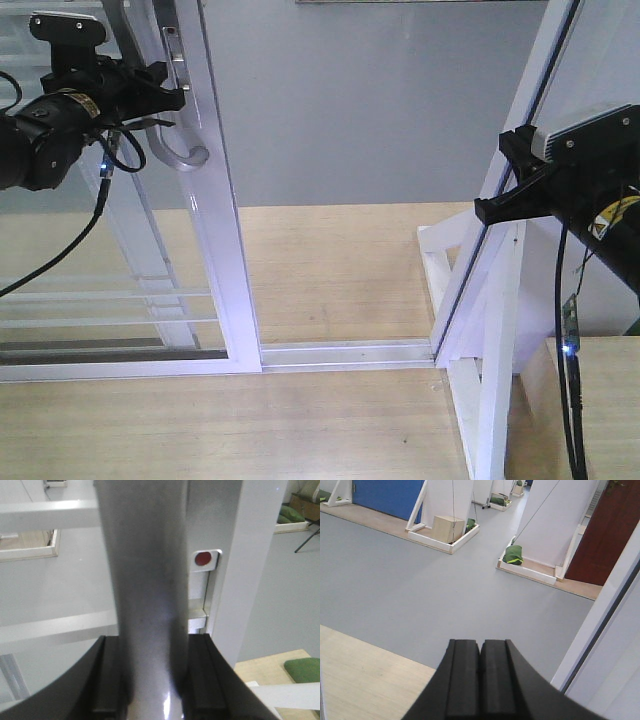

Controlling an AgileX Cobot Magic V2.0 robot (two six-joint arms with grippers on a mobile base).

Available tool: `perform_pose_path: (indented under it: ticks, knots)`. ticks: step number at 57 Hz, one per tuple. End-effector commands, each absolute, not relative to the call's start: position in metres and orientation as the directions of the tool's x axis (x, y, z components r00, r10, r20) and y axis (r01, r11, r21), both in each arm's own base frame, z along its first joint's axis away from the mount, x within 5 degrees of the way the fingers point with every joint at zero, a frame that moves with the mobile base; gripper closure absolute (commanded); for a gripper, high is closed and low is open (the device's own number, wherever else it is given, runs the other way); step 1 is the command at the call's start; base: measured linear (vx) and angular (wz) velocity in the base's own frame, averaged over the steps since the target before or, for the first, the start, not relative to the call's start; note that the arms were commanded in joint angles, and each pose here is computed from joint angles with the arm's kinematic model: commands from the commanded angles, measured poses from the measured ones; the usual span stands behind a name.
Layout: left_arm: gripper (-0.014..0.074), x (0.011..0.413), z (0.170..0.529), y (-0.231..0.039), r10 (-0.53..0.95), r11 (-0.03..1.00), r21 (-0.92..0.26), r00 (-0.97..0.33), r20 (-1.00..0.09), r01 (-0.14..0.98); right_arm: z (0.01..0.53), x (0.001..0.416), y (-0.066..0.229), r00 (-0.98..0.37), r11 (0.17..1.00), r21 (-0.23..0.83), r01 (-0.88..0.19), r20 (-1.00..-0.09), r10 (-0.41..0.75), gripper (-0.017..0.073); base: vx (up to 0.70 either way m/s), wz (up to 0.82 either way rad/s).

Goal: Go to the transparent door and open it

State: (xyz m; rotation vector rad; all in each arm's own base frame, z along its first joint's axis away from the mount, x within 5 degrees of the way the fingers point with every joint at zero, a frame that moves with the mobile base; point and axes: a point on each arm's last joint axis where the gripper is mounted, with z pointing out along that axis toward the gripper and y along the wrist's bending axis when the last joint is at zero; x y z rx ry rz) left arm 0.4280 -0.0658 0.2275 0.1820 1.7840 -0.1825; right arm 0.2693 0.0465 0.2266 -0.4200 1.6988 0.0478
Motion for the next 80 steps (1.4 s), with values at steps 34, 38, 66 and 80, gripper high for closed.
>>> perform_pose_path:
  ticks: [34, 38, 66, 80]
  knots:
    - [0.0601, 0.415, 0.287, -0.006, -0.051, 0.997, -0.060, -0.172, -0.984, 0.045, 0.250, 0.270, 0.046, 0.021, 0.938, -0.211, -0.274, -0.977, -0.213, 0.0565, 0.00, 0.00]
    - [0.0599, 0.414, 0.288, -0.002, -0.049, 0.998, -0.056, -0.180, -0.982, 0.033, 0.250, 0.270, 0.046, 0.021, 0.938, -0.211, -0.274, -0.977, -0.213, 0.0565, 0.00, -0.01]
    - [0.0599, 0.410, 0.289, 0.021, 0.010, 1.000, 0.014, -0.216, -0.976, -0.016, 0.250, 0.270, 0.046, 0.020, 0.938, -0.211, -0.274, -0.977, -0.214, 0.0565, 0.00, 0.00]
    - [0.0599, 0.395, 0.296, 0.039, 0.020, 0.997, 0.035, -0.235, -0.972, -0.063, 0.250, 0.270, 0.046, 0.015, 0.938, -0.210, -0.275, -0.977, -0.214, 0.0565, 0.00, 0.00]
